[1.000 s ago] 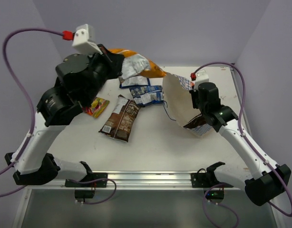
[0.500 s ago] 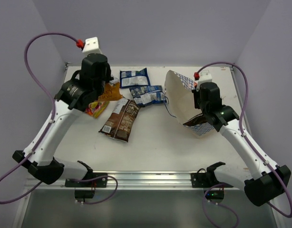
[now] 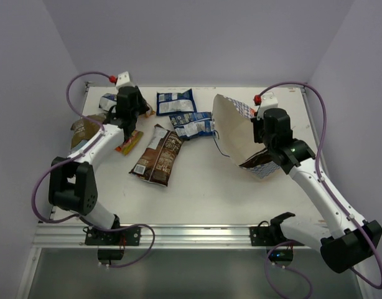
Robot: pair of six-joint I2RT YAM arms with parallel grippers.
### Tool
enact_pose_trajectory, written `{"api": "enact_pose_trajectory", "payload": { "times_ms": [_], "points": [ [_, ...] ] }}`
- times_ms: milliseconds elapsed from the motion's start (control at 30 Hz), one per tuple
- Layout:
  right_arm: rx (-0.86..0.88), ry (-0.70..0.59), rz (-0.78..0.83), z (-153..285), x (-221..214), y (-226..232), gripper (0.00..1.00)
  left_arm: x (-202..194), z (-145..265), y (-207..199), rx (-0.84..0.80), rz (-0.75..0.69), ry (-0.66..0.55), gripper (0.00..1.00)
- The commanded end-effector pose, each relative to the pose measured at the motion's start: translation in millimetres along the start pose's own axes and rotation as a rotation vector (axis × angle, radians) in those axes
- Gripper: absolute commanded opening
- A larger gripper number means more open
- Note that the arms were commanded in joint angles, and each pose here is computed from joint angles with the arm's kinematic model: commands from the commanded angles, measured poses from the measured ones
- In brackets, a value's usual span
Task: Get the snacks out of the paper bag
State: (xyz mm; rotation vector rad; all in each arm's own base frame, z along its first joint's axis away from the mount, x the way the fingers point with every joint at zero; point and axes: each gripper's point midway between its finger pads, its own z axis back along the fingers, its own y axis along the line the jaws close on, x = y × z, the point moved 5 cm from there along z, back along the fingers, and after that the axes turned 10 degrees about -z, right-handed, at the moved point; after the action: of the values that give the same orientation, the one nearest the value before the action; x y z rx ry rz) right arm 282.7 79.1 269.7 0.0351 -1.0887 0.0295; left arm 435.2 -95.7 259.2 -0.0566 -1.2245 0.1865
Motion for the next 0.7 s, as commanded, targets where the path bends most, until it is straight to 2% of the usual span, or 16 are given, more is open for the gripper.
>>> {"api": "enact_pose_trajectory", "payload": {
  "times_ms": [0, 100, 133, 200, 233, 300, 333, 367, 400, 467, 533, 667],
  "points": [
    [0.038, -0.011, -0.014, 5.7, 7.2, 3.8, 0.00, -24.0, -10.9, -10.3, -0.179, 0.140, -0.104, 0.32],
    [0.044, -0.009, -0.008, 6.8, 8.9, 4.6, 0.00, -85.9, -17.8, -10.8, -0.215, 0.173, 0.067, 0.49],
    [0.045, -0.007, -0.008, 6.6, 8.9, 4.9, 0.00, -94.1, -14.6, -10.0, -0.220, 0.180, 0.093, 0.57],
    [0.048, -0.006, -0.003, 8.3, 9.7, 4.6, 0.00, -104.8, -1.8, -4.9, -0.204, 0.217, 0.135, 0.77],
    [0.047, -0.007, -0.002, 9.5, 10.5, 4.2, 0.00, -88.4, 11.6, -3.7, -0.206, 0.233, 0.093, 0.89],
    [0.055, -0.019, 0.013, 11.2, 13.9, 4.2, 0.00, -72.8, 27.7, -0.1, -0.184, 0.246, 0.082, 0.98],
    [0.059, -0.027, 0.030, 11.8, 15.6, 4.3, 0.00, -50.4, 42.5, -0.6, -0.197, 0.250, 0.032, 1.00],
    [0.063, -0.032, 0.039, 12.6, 17.4, 4.3, 0.00, -47.7, 51.0, -0.6, -0.205, 0.233, 0.056, 1.00],
    [0.080, -0.043, 0.042, 13.9, 20.5, 6.1, 0.00, -20.8, 63.9, -5.5, -0.237, 0.230, 0.006, 1.00],
    [0.098, -0.052, 0.063, 14.5, 23.3, 7.6, 0.00, -15.2, 80.4, -9.7, -0.272, 0.191, 0.057, 1.00],
    [0.129, -0.060, 0.082, 16.3, 26.9, 10.8, 0.00, 10.7, 102.3, -24.8, -0.335, 0.153, 0.018, 1.00],
    [0.163, -0.084, 0.137, 23.3, 34.7, 12.1, 0.00, 22.7, 147.5, -67.1, -0.512, -0.015, 0.018, 1.00]
  ]
}}
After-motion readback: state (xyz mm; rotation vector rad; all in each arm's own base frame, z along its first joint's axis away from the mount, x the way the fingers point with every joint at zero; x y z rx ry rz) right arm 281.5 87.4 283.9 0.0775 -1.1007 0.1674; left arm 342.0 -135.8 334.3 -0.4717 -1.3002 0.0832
